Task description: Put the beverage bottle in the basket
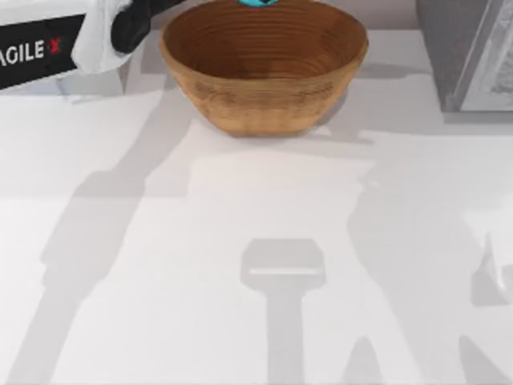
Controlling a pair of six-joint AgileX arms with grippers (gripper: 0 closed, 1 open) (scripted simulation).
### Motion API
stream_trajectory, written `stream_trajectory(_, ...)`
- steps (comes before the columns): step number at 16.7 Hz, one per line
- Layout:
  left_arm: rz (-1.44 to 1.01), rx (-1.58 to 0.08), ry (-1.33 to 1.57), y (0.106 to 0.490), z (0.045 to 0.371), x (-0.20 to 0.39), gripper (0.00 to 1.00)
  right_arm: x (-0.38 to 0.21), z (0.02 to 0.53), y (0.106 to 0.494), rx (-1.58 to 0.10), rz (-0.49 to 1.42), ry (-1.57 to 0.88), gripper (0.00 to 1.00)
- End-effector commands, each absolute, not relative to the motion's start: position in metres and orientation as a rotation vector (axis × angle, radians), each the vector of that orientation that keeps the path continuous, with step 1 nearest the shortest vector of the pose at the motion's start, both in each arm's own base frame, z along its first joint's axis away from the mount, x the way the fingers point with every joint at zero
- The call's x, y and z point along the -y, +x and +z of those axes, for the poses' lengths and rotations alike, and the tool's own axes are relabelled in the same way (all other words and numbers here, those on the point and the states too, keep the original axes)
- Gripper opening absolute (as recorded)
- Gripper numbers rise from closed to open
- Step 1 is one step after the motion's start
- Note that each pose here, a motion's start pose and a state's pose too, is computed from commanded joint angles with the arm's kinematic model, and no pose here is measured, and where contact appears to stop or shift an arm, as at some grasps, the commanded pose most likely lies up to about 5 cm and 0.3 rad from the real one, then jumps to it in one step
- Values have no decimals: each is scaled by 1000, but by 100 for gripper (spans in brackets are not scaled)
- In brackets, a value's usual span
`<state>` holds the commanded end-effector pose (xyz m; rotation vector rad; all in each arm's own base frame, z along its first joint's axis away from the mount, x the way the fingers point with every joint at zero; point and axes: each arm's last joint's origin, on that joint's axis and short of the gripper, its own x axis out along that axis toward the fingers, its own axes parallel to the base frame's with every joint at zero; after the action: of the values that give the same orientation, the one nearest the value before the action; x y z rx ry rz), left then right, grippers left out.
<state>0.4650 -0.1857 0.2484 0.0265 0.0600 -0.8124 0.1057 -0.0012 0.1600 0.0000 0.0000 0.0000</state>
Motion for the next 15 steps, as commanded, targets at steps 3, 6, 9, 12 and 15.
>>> stream_trajectory(3, -814, -52, 27, 468, 245, 194, 0, 1, 160, 106, 0, 0, 0, 100)
stream_trajectory(6, -814, -52, 27, 468, 245, 194, 8, 1, 160, 106, 0, 0, 0, 100)
stream_trajectory(9, -814, -52, 27, 468, 245, 194, 30, 1, 160, 106, 0, 0, 0, 100)
stream_trajectory(12, -814, -52, 27, 468, 245, 194, 53, 1, 160, 106, 0, 0, 0, 100)
stream_trajectory(15, -814, -52, 27, 468, 245, 194, 75, 1, 160, 106, 0, 0, 0, 100)
